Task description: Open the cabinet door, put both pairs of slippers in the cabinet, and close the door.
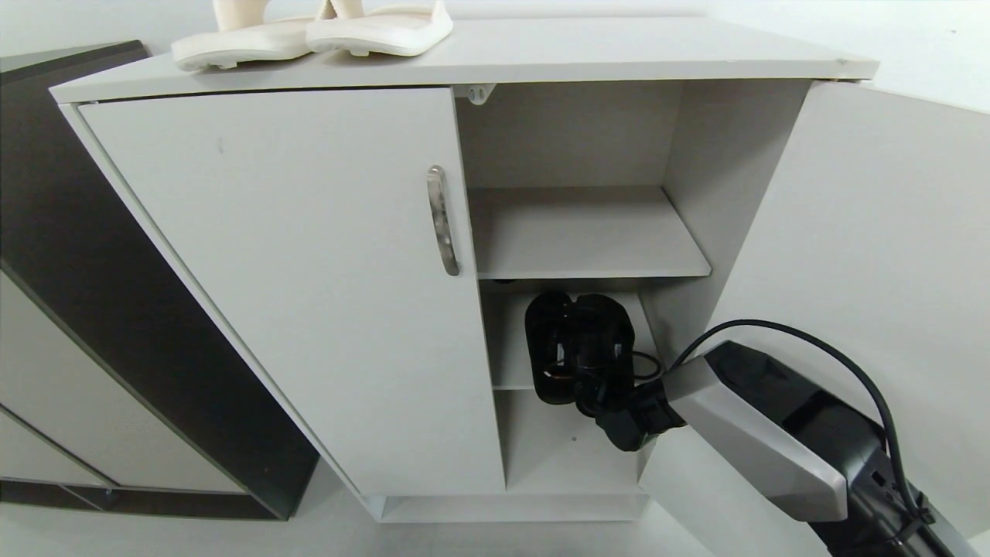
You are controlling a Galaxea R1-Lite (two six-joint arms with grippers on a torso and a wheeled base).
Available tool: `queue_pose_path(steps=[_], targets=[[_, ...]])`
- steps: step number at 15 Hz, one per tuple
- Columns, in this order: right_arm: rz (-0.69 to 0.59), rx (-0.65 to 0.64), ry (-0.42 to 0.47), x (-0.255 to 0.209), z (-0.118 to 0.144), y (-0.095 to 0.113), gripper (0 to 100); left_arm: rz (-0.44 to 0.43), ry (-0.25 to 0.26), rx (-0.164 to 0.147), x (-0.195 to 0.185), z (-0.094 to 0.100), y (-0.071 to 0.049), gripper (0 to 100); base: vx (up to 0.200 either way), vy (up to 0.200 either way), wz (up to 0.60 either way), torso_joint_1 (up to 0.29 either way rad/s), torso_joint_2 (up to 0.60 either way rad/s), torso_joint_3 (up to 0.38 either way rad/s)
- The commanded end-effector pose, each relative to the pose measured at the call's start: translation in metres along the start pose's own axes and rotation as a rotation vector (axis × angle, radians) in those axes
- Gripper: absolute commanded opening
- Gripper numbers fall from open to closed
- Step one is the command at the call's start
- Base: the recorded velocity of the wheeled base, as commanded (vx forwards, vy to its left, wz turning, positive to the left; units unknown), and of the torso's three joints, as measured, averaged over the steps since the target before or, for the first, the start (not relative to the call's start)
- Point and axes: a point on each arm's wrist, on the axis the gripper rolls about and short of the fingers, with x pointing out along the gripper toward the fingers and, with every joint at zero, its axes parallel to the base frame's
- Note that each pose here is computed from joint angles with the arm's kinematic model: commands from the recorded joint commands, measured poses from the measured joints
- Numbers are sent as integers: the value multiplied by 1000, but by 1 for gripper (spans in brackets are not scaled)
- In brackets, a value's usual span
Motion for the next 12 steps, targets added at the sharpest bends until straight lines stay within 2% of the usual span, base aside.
queue_pose_path(steps=[1, 8, 12], targets=[[28, 13, -22, -30, 21, -3, 100, 0, 1, 0, 0, 0, 0, 0, 0, 0, 0, 0, 0, 0], [126, 4, -20, -124, 28, -25, 100, -1, 1, 0, 0, 0, 0, 0, 0, 0, 0, 0, 0, 0], [161, -18, -22, -147, 27, -28, 100, 0, 1, 1, 0, 0, 0, 0, -200, 0, 0, 6, 4, 0]])
